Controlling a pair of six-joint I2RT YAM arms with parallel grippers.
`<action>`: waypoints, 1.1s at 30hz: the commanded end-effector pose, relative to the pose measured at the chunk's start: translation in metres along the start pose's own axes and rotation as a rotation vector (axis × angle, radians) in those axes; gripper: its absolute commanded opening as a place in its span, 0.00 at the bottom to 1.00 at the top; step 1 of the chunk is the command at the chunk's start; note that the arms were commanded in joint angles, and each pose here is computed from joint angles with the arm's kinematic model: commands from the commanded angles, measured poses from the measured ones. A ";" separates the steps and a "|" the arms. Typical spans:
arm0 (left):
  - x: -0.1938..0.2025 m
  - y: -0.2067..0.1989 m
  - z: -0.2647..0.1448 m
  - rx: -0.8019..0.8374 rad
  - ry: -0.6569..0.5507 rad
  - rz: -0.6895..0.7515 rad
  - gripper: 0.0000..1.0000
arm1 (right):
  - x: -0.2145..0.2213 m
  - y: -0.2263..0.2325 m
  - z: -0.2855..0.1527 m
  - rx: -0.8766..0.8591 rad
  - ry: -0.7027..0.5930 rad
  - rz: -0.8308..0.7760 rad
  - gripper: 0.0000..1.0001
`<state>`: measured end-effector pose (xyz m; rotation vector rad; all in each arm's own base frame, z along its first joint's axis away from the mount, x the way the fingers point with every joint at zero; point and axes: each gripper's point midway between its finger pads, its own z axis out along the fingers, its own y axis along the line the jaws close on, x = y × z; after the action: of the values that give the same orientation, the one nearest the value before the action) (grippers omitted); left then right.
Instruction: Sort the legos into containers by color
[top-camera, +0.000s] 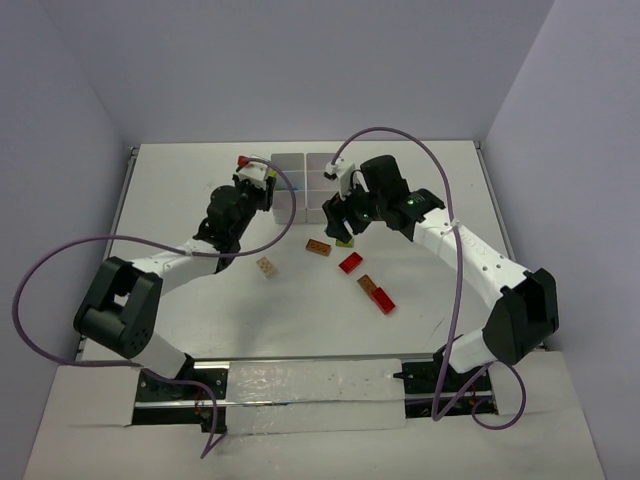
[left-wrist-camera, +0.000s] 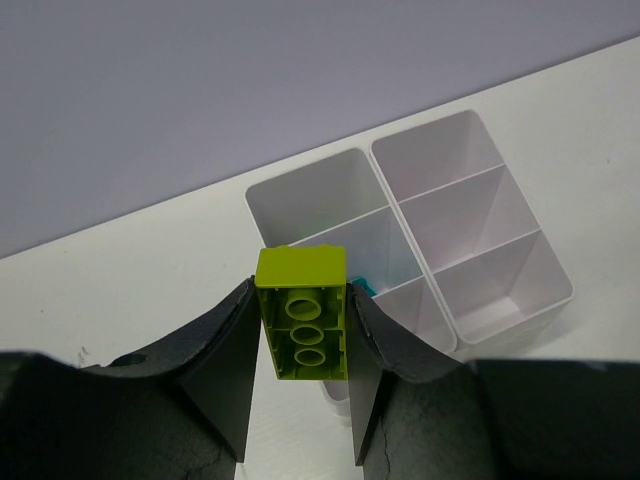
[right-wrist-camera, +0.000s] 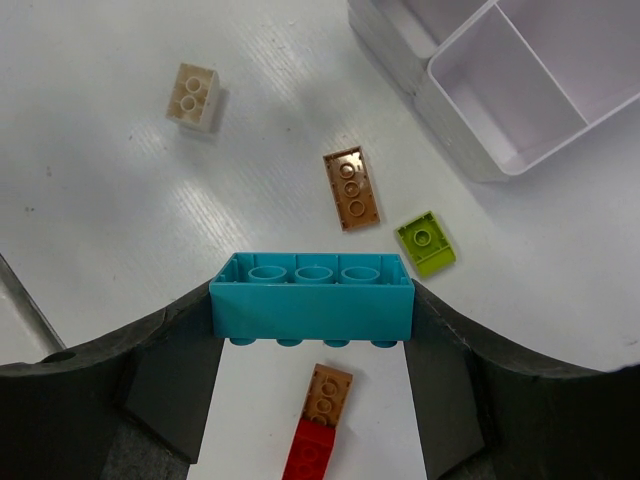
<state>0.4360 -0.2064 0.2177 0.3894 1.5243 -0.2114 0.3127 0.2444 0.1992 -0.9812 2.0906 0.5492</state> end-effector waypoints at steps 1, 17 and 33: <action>-0.010 -0.003 0.012 -0.007 -0.065 -0.036 0.00 | -0.024 -0.014 -0.004 0.041 -0.062 0.046 0.04; 0.012 -0.038 0.027 0.056 -0.026 -0.118 0.08 | -0.026 -0.031 -0.005 0.082 -0.078 0.098 0.02; 0.038 -0.043 0.049 0.007 0.025 -0.128 0.31 | -0.035 -0.032 -0.009 0.089 -0.107 0.116 0.00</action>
<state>0.4608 -0.2512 0.1524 0.3478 1.6432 -0.2911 0.3322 0.2309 0.1969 -0.8115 2.1678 0.5533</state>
